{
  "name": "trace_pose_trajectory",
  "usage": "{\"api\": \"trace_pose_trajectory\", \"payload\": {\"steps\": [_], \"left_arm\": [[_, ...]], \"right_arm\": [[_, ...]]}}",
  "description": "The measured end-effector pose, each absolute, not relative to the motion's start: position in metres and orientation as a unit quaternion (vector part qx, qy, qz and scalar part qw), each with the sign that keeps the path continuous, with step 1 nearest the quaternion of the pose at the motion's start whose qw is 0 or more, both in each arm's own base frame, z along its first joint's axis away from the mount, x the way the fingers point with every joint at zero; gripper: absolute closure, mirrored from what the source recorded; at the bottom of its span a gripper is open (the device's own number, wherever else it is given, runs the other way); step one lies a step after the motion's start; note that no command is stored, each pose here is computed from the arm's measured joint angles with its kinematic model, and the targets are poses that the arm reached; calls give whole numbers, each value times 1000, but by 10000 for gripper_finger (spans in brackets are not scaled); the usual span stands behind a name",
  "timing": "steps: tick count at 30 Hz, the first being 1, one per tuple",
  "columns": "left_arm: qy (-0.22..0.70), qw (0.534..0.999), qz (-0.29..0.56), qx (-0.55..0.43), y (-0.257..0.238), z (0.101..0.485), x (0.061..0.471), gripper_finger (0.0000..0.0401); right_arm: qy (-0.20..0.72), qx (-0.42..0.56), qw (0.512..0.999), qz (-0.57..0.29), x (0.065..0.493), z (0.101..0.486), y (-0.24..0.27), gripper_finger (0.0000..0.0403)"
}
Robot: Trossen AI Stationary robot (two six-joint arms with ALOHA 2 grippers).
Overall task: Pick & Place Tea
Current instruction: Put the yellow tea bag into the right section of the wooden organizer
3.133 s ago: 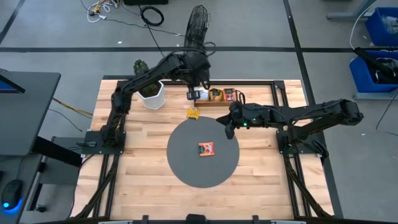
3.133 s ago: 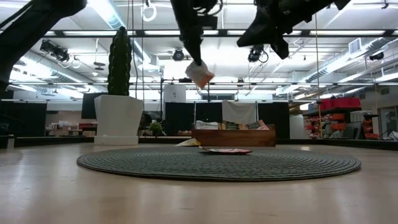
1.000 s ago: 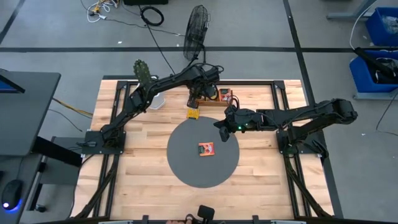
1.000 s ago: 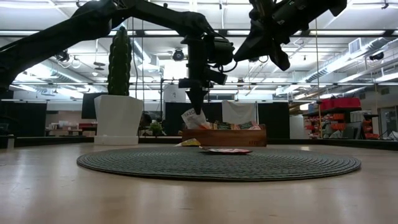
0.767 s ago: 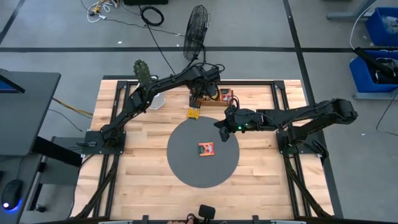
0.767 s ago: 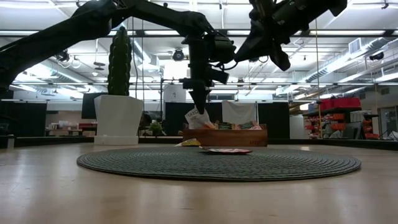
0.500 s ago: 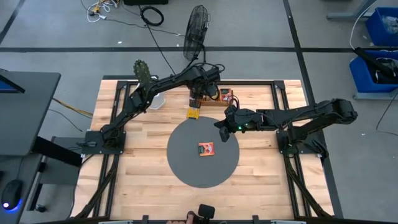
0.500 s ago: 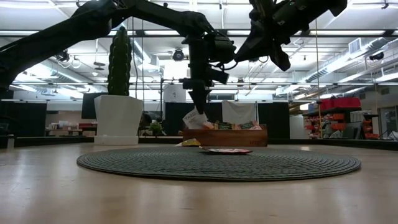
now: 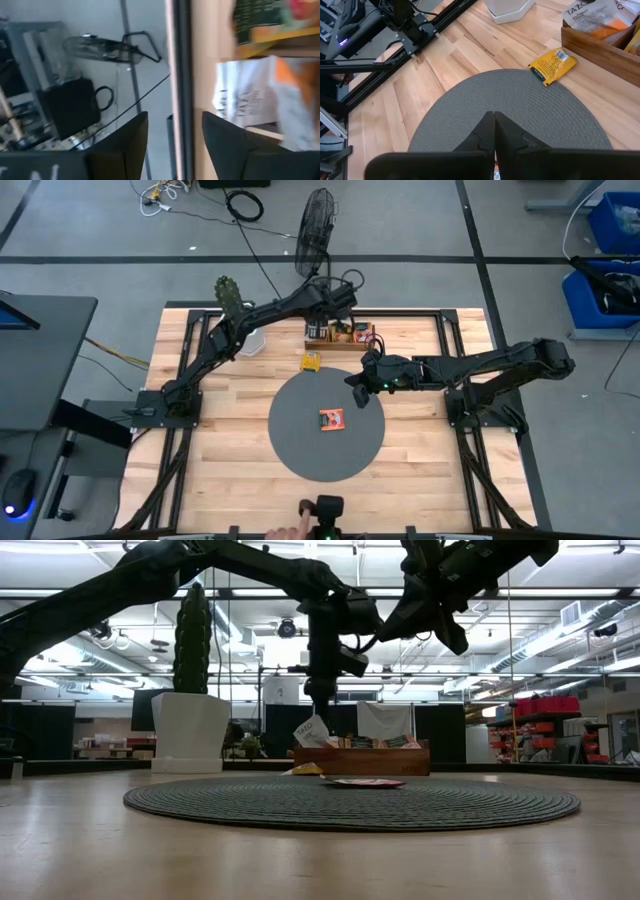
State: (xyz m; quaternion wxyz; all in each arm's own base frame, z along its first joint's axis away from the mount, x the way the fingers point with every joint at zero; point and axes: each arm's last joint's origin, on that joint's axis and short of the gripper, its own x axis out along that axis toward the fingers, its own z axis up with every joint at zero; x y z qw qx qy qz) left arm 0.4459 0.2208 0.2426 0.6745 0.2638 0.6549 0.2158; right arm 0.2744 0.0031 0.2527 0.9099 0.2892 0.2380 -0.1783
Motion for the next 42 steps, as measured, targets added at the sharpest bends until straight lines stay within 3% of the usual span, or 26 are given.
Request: {"api": "trace_pose_trajectory", "payload": {"steps": [6, 14, 18, 27, 35, 42], "left_arm": [[647, 675, 270, 232, 218, 258, 437, 209], [580, 766, 276, 26, 184, 324, 403, 229], [539, 795, 277, 23, 165, 358, 392, 242], [469, 856, 218, -16, 103, 405, 378, 265], [460, 871, 172, 5, 58, 410, 383, 270], [461, 874, 154, 15, 43, 410, 385, 271]], "right_arm": [[248, 274, 916, -158, 275, 253, 3, 392], [324, 145, 934, -47, 270, 246, 4, 327], [360, 88, 928, -48, 267, 238, -9, 291], [386, 111, 915, 35, 302, 191, -23, 254], [437, 58, 893, 91, 319, 145, -12, 252], [452, 51, 886, 86, 332, 127, -10, 232]]}}
